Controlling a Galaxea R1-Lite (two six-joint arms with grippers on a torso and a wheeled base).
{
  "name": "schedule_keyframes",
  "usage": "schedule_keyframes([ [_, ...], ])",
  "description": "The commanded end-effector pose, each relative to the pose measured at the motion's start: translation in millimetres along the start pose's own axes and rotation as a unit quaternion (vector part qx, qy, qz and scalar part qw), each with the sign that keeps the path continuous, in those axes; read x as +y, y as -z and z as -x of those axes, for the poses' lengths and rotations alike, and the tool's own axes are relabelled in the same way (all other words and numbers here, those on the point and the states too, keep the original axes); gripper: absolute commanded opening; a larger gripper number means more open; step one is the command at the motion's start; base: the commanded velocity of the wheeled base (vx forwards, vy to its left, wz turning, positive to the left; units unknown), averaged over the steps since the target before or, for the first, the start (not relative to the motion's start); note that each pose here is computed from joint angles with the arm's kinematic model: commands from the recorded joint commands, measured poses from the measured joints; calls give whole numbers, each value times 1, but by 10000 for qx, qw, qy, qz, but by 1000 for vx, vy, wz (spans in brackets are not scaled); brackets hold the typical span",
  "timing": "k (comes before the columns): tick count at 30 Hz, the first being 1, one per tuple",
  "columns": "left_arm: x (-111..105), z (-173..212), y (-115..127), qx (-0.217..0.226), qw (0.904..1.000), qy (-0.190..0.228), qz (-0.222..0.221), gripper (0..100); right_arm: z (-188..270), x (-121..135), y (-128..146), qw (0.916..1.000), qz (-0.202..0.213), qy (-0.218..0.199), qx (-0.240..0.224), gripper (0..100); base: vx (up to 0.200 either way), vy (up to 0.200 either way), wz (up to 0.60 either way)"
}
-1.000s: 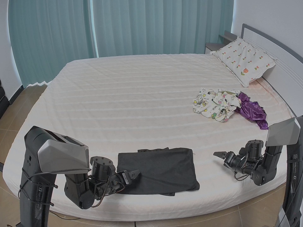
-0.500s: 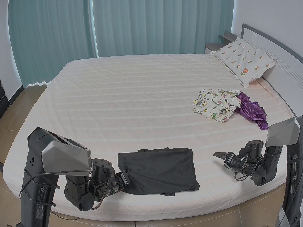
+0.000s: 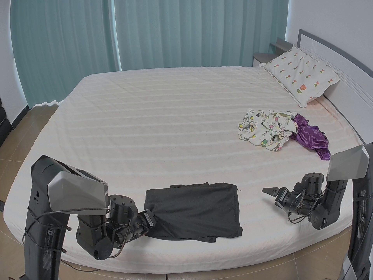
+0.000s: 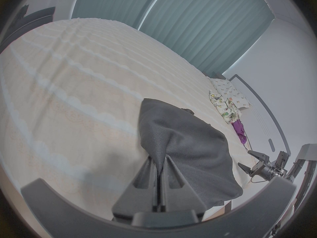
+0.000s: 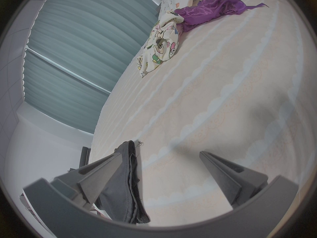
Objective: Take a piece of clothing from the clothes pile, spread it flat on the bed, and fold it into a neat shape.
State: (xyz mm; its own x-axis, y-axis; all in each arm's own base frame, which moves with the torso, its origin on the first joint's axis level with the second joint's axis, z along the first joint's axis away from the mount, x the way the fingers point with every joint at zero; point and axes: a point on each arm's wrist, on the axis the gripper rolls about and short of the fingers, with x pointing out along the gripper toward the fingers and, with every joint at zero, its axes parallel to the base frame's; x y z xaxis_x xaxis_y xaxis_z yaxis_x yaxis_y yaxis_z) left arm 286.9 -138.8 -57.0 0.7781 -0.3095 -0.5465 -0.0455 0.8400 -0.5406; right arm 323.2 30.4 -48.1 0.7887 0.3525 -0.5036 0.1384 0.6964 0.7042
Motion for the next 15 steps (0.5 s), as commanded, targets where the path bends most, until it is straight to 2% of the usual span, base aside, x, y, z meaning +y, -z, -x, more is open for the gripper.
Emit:
schedule_keyframes([
  [1,2,3,-2,-24,10000,-41,71,0,-1,0,0,10000,-11,-4,-5,100,0,200,0],
  [15,6,3,-7,-101,9997,-116,176,0,-2,-1,0,10000,-11,1,-10,100,0,200,0],
])
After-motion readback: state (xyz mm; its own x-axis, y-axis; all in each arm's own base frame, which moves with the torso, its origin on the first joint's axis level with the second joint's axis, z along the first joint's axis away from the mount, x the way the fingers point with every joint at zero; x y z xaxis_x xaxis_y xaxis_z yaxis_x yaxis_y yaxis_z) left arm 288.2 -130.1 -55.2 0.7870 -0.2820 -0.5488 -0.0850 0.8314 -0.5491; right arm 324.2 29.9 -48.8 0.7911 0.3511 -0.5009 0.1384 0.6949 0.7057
